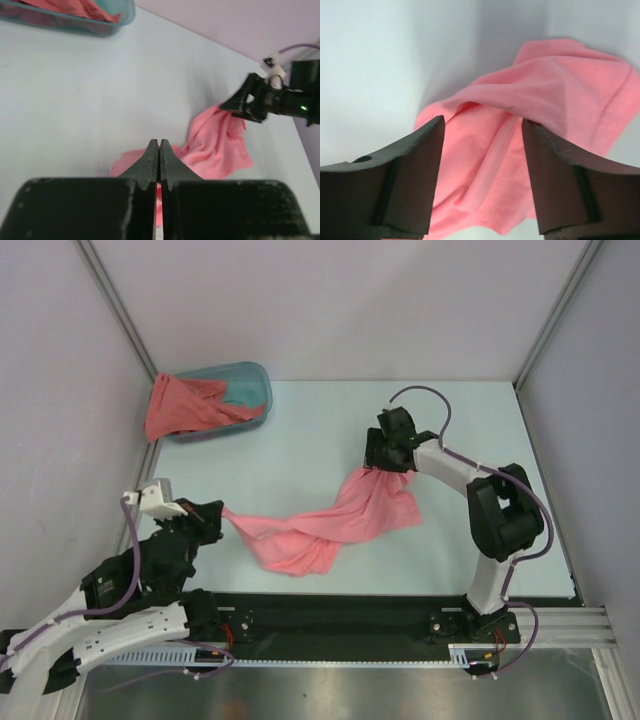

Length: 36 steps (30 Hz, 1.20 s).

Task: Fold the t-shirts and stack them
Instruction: Flatten the tshirt out

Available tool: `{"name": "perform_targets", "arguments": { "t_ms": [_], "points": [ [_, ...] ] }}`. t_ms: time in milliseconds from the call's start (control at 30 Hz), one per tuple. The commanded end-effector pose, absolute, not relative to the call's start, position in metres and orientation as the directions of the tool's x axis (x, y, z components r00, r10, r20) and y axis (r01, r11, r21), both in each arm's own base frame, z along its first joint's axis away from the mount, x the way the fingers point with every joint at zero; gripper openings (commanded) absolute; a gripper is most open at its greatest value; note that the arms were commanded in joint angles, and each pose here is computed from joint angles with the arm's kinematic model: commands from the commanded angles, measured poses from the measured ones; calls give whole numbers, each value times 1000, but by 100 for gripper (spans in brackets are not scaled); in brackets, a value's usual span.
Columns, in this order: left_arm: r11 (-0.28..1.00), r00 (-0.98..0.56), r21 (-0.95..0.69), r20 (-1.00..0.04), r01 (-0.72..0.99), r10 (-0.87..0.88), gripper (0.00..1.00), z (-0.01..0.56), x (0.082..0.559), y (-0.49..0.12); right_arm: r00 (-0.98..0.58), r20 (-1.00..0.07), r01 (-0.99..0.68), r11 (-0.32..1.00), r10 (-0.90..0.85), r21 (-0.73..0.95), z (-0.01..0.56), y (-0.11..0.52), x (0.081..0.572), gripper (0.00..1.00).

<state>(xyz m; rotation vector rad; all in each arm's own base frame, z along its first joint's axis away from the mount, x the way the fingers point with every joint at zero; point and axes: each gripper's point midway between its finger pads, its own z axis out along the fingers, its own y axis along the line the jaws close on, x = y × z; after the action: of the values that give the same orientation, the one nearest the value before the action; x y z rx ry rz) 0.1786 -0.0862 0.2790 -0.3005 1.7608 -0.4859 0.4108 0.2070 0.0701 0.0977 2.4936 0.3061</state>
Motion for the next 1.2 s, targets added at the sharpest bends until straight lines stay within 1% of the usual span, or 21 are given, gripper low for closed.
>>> {"name": "perform_targets", "arguments": {
  "t_ms": [0, 67, 100, 133, 167, 233, 267, 333, 367, 433, 467, 500, 533, 567, 600, 667, 833, 900, 1167],
  "points": [
    [876, -110, -471, -870, -97, -480, 0, 298, 177, -30, -794, -603, -79, 972, 72, 220, 116, 200, 397, 70],
    [875, -85, -476, -872, -85, -483, 0, 309, 174, -22, -817, -573, -70, 976, 62, 206, 111, 188, 372, 73],
    [870, -82, -487, -867, -73, -492, 0, 314, 174, -23, -785, -613, -69, 971, 88, 228, 135, 182, 362, 73],
    [870, -87, -489, -866, -57, -492, 0, 315, 174, -26, -787, -607, -44, 972, 110, 233, 134, 173, 351, 73],
    [871, -102, -490, -866, -27, -490, 0, 317, 174, -33, -771, -615, 0, 965, 166, 260, 140, 160, 331, 70],
    [878, -134, -479, -870, 6, -474, 0, 310, 176, -47, -750, -611, 84, 953, 254, 292, 135, 140, 314, 64],
    [874, -159, -485, -866, 37, -474, 0, 306, 176, -59, -737, -592, 153, 934, 326, 324, 126, 126, 296, 60],
    [873, -186, -484, -865, 61, -467, 0, 300, 178, -72, -701, -589, 212, 906, 401, 365, 122, 119, 286, 58],
    [875, -203, -478, -866, 71, -457, 0, 296, 179, -80, -700, -563, 264, 891, 440, 369, 106, 113, 275, 58],
    [866, -232, -491, -857, 94, -461, 0, 290, 180, -94, -639, -508, 363, 809, 578, 462, 105, 116, 269, 59],
    [862, -238, -498, -853, 98, -465, 0, 289, 180, -98, -621, -484, 397, 780, 616, 484, 100, 119, 265, 60],
    [859, -246, -502, -849, 102, -467, 0, 288, 182, -104, -612, -451, 447, 755, 649, 480, 83, 116, 256, 59],
    [851, -258, -514, -841, 111, -475, 0, 287, 181, -108, -558, -415, 495, 690, 719, 529, 83, 121, 257, 58],
    [842, -270, -525, -835, 127, -480, 0, 287, 181, -115, -537, -436, 512, 690, 722, 512, 73, 125, 255, 49],
    [839, -271, -529, -833, 131, -483, 0, 288, 181, -116, -527, -447, 519, 691, 722, 503, 72, 125, 255, 48],
    [834, -280, -534, -829, 140, -484, 0, 287, 179, -118, -494, -454, 556, 671, 741, 491, 69, 123, 257, 47],
    [820, -291, -554, -816, 143, -500, 0, 280, 177, -117, -483, -437, 597, 651, 759, 470, 55, 128, 258, 43],
    [816, -290, -560, -812, 143, -506, 0, 279, 176, -116, -448, -438, 651, 620, 780, 439, 48, 122, 253, 42],
    [824, -281, -550, -820, 139, -500, 0, 282, 178, -115, -477, -436, 642, 642, 763, 420, 33, 133, 256, 42]
  ]
}}
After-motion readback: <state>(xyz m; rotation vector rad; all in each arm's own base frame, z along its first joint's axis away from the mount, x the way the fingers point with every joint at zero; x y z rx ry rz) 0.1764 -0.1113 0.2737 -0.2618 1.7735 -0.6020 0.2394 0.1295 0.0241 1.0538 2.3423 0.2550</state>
